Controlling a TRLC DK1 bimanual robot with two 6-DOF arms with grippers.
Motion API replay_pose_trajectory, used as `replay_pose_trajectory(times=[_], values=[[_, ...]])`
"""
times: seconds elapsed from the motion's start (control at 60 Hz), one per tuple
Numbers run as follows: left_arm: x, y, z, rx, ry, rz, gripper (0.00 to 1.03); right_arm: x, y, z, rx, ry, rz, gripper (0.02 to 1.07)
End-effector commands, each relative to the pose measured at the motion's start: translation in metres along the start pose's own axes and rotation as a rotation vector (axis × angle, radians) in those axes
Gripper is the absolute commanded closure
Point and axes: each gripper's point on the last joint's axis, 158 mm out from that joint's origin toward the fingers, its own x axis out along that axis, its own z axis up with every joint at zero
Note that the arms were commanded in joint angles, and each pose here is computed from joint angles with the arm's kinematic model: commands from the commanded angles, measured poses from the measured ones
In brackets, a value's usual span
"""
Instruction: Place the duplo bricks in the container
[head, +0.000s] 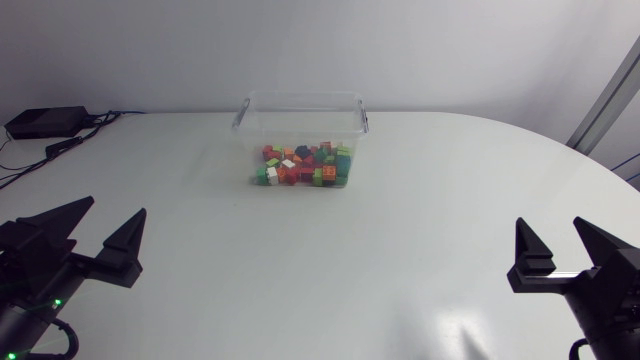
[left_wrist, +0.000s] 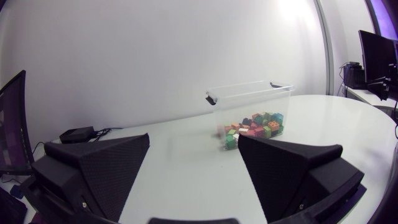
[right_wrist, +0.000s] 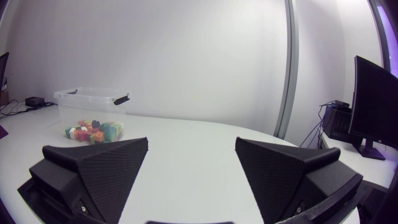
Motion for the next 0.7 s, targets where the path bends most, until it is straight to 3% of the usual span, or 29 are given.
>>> replay_pose_trajectory(times=[0.0, 0.683], values=[[-0.003, -0.001, -0.01, -0.049, 0.01, 0.01, 0.04, 0.001, 0.005, -0.008, 0.025, 0.012, 0.019, 0.06], [-0.022, 0.012, -0.02, -0.162, -0.008, 0.12, 0.04, 0.0, 0.016, -0.009, 0.072, 0.019, 0.07, 0.06]])
